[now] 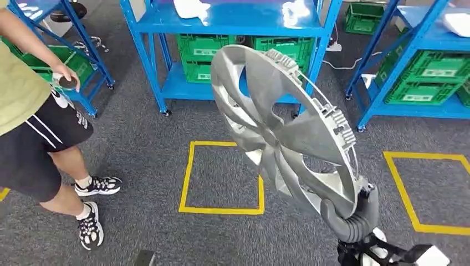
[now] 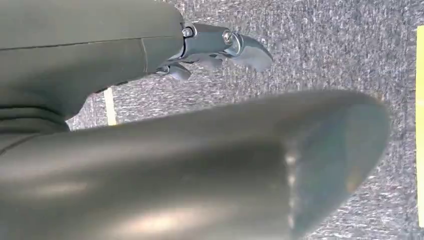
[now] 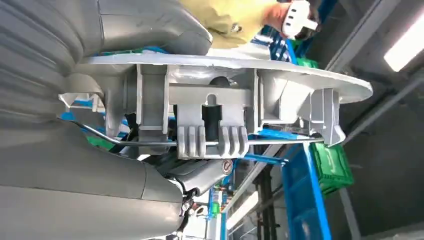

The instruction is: Take the parts from the cabinet and place them on the table.

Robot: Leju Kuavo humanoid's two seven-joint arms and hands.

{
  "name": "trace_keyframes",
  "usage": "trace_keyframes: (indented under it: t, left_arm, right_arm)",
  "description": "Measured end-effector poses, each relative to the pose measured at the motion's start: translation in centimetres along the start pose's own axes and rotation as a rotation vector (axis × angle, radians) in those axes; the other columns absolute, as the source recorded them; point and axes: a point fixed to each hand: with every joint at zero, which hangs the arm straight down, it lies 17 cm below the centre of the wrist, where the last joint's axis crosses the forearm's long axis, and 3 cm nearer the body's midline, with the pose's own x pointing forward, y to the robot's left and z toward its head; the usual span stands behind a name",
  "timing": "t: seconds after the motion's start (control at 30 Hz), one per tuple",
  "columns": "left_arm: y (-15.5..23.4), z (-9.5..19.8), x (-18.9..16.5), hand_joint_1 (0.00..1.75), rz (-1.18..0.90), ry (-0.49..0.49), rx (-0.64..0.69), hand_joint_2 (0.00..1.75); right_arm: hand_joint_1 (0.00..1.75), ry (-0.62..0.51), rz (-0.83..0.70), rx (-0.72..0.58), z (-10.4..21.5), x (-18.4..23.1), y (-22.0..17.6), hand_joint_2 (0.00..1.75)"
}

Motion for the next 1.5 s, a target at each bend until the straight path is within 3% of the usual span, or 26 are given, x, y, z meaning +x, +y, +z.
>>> trace_keyframes:
  t: [1.5]
  left_arm:
    - [-0.2,0.2,0.0,0.00,-0.013,-0.010,-0.016,0.00]
  right_arm:
    - [1.75,0.020,0.104,-0.024,0.3,0.0,-0.3,1.75]
